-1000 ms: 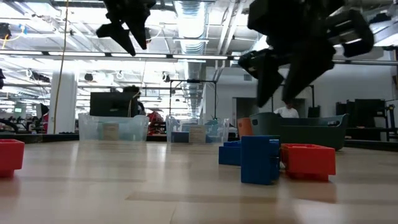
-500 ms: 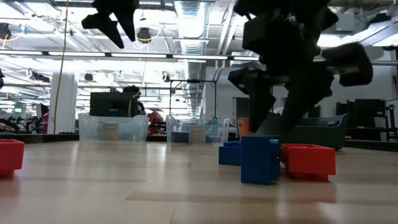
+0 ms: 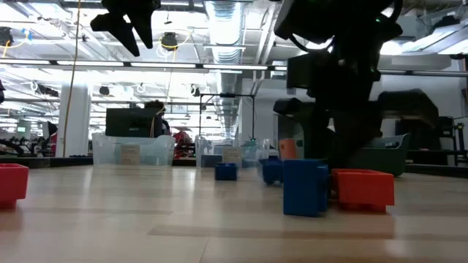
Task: Sort blocks
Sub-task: Put the green game piece into the left transparent bin
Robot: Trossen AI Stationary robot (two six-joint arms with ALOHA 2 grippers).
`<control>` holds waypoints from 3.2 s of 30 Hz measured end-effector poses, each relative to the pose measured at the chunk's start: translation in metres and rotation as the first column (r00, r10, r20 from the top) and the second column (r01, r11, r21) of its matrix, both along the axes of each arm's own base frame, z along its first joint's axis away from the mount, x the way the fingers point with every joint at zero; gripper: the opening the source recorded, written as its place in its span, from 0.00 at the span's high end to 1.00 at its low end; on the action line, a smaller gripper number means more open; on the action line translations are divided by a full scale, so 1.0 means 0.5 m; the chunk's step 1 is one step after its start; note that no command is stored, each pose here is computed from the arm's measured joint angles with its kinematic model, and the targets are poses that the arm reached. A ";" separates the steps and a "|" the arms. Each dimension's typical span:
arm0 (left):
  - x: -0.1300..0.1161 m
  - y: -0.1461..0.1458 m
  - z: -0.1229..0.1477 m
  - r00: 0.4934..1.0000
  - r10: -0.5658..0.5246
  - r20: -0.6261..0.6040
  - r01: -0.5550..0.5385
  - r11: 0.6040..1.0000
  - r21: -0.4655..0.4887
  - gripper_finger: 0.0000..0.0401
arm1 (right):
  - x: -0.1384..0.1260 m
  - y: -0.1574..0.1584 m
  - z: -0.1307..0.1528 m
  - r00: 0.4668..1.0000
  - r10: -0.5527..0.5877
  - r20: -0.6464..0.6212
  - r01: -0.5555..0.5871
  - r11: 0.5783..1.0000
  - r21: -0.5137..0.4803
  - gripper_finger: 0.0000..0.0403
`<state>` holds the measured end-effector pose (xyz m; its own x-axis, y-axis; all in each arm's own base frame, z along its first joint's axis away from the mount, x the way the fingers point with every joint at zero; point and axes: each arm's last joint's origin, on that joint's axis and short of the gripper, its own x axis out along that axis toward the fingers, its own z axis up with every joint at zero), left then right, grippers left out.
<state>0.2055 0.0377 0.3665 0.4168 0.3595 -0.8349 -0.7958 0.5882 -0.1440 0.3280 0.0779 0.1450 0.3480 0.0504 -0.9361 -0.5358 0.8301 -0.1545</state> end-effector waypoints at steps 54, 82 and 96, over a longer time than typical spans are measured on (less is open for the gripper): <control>0.251 -0.203 -0.177 0.765 -0.621 -0.171 0.562 0.513 0.649 0.28 | 0.040 -0.166 0.229 0.556 -0.823 -0.115 0.437 0.172 0.883 0.77; 0.258 -0.204 -0.177 0.784 -0.607 -0.131 0.535 0.553 0.639 0.61 | 0.038 -0.177 0.226 0.518 -0.847 -0.125 0.466 0.157 0.870 0.53; 0.228 -0.194 -0.203 0.831 -0.506 -0.233 0.541 0.635 0.552 0.61 | 0.014 -0.248 0.238 0.506 -0.856 -0.111 0.478 0.171 0.862 0.37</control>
<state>0.3195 -0.0593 0.2650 0.6506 0.5049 -0.5673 -0.3237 0.8601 0.3943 0.3350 -0.0459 0.2640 0.8725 0.1681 -0.4588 0.2368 0.6760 0.6979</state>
